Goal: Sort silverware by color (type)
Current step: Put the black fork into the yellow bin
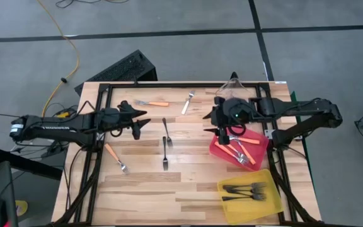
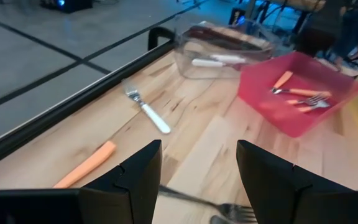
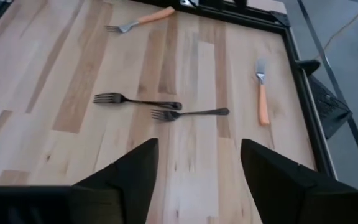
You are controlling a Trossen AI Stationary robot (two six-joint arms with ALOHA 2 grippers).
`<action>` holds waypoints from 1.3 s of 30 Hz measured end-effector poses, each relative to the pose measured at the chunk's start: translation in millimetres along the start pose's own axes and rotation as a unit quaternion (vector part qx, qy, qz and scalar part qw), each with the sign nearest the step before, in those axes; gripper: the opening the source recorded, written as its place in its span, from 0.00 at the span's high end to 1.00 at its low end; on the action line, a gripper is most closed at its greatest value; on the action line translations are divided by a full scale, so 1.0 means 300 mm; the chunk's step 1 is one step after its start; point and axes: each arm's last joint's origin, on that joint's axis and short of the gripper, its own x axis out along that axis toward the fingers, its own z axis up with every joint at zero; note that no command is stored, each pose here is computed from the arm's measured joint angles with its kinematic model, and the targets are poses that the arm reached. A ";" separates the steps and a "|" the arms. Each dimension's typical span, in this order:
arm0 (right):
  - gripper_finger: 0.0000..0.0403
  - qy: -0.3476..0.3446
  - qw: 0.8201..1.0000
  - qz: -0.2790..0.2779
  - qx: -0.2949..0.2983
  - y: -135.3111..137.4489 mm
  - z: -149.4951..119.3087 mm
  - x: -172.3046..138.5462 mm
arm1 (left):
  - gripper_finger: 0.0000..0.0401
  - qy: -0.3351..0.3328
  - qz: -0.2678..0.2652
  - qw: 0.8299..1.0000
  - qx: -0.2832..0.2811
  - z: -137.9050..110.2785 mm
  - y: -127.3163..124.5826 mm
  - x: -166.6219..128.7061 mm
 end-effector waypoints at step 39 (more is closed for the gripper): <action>0.37 0.004 0.996 -0.015 0.082 -0.047 0.016 -0.029 | 0.52 0.144 -0.176 0.960 0.164 -0.128 -0.023 0.246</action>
